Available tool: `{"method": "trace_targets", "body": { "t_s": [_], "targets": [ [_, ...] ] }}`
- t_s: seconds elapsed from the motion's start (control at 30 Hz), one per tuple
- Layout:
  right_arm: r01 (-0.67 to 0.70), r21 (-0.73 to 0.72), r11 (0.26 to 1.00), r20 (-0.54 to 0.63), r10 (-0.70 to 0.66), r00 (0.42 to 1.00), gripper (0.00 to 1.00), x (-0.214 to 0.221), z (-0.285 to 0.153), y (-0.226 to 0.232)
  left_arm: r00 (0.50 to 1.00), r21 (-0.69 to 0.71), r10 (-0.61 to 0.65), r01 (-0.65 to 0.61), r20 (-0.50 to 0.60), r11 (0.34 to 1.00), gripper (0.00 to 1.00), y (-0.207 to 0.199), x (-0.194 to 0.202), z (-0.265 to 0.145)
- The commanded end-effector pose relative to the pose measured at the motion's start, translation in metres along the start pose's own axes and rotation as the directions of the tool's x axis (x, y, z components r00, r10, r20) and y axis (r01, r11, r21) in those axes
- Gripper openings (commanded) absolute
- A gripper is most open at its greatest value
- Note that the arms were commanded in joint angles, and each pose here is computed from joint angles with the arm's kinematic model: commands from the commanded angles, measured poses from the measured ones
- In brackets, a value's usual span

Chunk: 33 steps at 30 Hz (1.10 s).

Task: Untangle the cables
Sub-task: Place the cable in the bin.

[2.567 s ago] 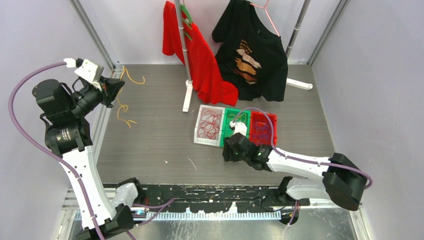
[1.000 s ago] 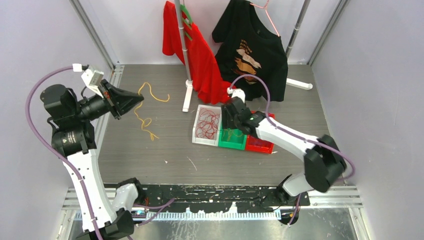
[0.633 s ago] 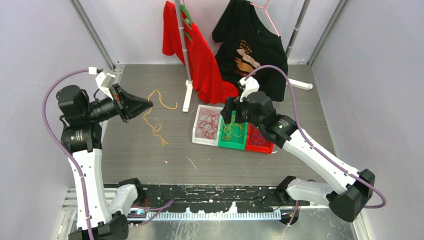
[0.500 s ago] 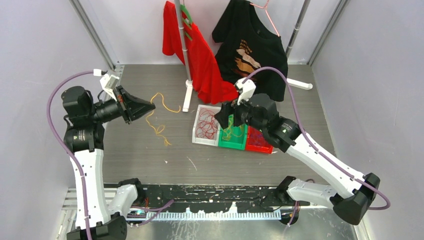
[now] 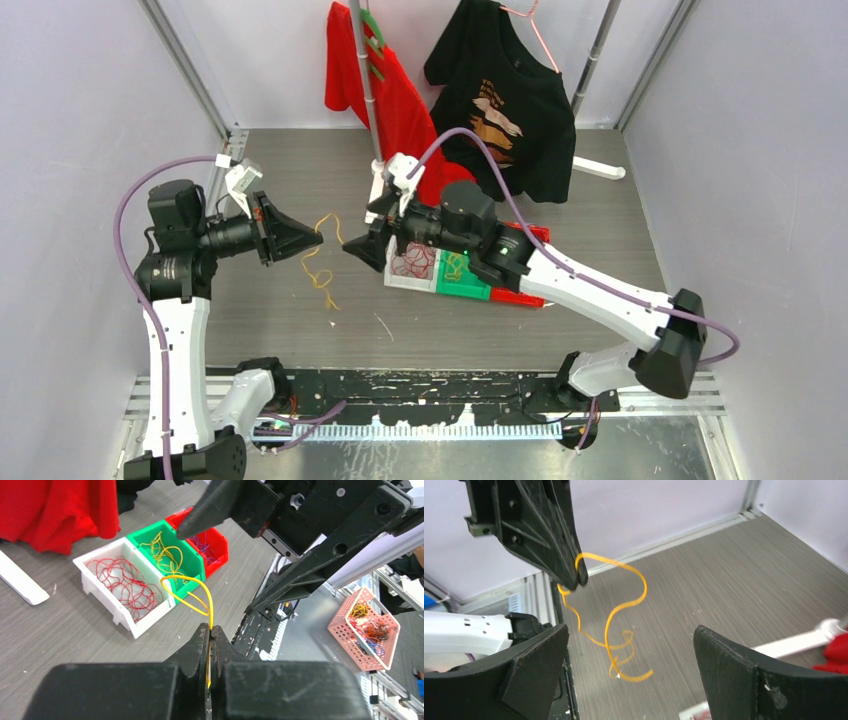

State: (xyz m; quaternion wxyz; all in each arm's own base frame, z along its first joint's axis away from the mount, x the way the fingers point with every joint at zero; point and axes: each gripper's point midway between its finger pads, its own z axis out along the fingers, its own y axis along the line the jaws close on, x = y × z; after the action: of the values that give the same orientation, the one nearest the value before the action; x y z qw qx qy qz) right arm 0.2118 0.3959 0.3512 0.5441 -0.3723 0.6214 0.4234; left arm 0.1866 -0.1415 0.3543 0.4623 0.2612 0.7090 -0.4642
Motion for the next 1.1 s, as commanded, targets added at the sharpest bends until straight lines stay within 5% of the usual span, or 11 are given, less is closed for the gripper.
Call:
{"method": "trace_targets", "body": {
  "t_s": [0.0, 0.4, 0.83, 1.07],
  "targets": [
    [0.02, -0.171, 0.985, 0.166, 0.008, 0.986, 1.0, -0.054, 0.016, 0.03, 0.999, 0.05, 0.03, -0.029, -0.017, 0.998, 0.0, -0.019, 0.005, -0.004],
    [-0.12, -0.361, 0.925, 0.186, 0.197, 0.963, 1.0, -0.035, 0.048, 0.073, 0.999, 0.077, 0.047, -0.048, 0.017, 0.996, 0.0, -0.031, -0.005, -0.005],
    [-0.148, -0.252, 0.956, 0.254, 0.214, 0.943, 1.0, -0.019, 0.052, 0.067, 0.997, 0.072, 0.025, -0.03, 0.069, 0.997, 0.0, -0.042, -0.027, -0.007],
    [-0.13, -0.225, 0.966, 0.328, 0.201, 0.923, 0.9, -0.034, 0.073, 0.07, 0.994, 0.062, 0.009, -0.016, 0.104, 0.998, 0.0, -0.046, -0.038, -0.007]
  ]
}}
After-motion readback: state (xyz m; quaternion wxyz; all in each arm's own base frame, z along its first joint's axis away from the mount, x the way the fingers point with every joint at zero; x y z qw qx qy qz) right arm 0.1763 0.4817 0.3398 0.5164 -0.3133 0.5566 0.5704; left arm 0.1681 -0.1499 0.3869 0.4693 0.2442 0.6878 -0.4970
